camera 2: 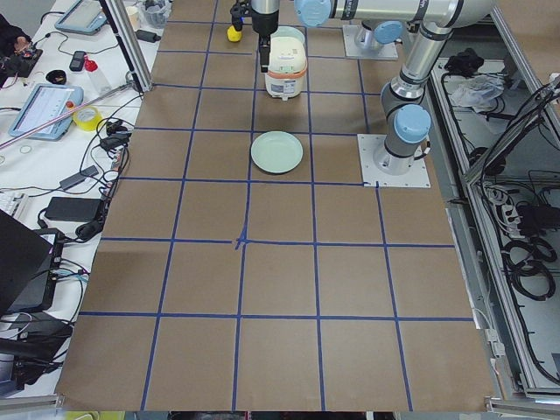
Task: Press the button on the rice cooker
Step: 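Move the right gripper toward the rice cooker's green button, then lower the right gripper onto the green button on the rice cooker lid, then press down on the green button with the right gripper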
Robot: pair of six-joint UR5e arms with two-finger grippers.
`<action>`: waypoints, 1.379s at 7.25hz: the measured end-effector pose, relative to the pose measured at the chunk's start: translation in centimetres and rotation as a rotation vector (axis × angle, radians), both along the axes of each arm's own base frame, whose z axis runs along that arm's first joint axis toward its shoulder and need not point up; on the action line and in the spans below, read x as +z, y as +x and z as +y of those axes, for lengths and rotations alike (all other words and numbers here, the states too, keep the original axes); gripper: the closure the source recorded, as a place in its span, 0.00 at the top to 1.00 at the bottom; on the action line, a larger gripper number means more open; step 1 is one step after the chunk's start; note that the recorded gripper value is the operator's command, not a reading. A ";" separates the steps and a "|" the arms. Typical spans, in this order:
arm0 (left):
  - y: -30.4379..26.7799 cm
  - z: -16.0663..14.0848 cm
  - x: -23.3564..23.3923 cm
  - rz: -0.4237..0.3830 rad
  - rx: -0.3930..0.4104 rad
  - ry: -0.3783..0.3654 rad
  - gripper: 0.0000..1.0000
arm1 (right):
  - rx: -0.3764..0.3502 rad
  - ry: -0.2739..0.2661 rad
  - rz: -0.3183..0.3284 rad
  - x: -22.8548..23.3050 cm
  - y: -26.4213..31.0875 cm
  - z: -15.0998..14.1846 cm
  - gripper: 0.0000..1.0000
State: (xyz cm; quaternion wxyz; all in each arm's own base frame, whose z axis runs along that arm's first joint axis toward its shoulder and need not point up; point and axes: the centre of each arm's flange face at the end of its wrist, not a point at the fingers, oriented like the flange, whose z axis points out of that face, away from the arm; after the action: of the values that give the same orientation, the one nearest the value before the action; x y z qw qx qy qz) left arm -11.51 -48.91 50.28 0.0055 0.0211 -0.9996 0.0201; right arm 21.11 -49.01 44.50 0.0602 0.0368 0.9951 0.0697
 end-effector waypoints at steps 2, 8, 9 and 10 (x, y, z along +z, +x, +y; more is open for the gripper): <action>0.0 0.0 0.0 0.000 0.000 0.000 1.00 | 0.005 -0.002 -0.027 -2.4 1.3 -0.1 0.00; 0.0 0.0 0.0 0.000 0.000 0.000 1.00 | 0.023 0.029 -0.053 -7.6 3.3 1.4 0.00; 0.0 0.0 0.0 0.000 0.000 0.000 1.00 | 0.022 0.033 -0.050 -7.8 3.3 1.5 0.00; 0.0 0.0 0.0 0.000 0.000 0.000 1.00 | 0.022 0.037 -0.051 -8.0 3.3 1.6 0.00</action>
State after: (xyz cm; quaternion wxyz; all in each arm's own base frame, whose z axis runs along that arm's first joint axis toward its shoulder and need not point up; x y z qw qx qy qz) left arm -11.51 -48.91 50.30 0.0055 0.0210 -0.9996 0.0203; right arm 24.43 -47.41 36.52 0.0842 0.0251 0.9921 0.0894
